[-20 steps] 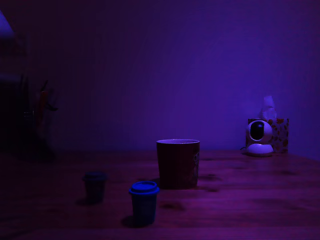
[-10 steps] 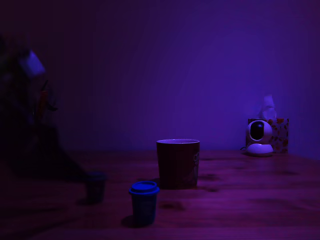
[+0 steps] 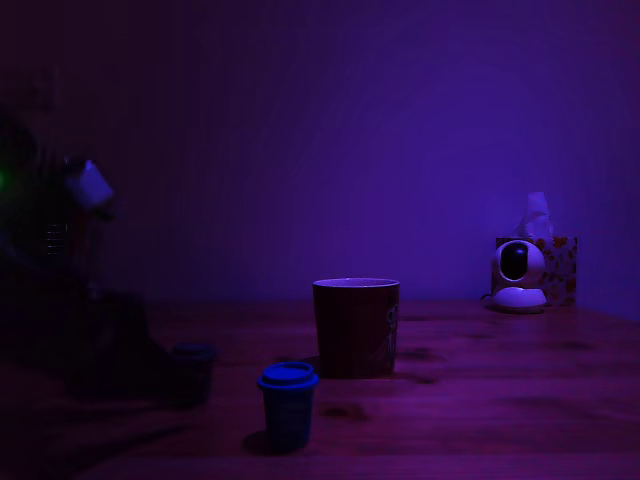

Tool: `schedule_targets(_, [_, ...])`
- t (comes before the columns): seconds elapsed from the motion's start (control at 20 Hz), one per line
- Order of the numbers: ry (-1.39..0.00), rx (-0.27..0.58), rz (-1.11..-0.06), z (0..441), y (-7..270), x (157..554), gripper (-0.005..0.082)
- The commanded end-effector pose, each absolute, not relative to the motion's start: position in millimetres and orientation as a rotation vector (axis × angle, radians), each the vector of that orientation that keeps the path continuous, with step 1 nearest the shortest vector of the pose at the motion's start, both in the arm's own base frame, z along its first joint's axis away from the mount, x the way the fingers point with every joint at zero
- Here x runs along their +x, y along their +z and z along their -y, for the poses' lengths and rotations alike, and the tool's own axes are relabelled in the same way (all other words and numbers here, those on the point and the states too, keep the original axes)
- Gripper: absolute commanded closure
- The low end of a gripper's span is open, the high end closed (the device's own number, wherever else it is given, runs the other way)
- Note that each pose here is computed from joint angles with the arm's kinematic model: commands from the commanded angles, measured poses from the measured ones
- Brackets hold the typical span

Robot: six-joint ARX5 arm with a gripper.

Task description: Pick up the coffee capsules on the table and drop them inside the coffee cup

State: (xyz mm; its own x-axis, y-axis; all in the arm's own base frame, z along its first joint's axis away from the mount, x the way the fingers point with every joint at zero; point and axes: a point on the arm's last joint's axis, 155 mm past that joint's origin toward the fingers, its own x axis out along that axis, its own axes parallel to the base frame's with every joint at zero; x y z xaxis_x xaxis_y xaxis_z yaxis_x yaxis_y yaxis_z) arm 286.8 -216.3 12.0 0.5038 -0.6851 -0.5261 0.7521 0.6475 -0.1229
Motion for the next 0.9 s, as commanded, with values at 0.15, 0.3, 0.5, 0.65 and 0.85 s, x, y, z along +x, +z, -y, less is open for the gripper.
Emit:
schedule_targets(0.15, [-0.837, 0.091, -0.574, 212.4, 3.1, 292.1, 0.0326])
schedule_targets(0.3, [-0.825, 0.063, -0.562, 213.2, 0.5, 297.3, 0.0326])
schedule_targets(0.5, [-0.812, 0.043, -0.534, 214.9, 0.0, 304.7, 0.0326])
schedule_targets(0.65, [-0.799, 0.032, -0.516, 216.9, 1.9, 313.5, 0.0326])
schedule_targets(0.85, [-0.802, 0.031, -0.493, 222.2, 4.1, 324.3, 0.0326])
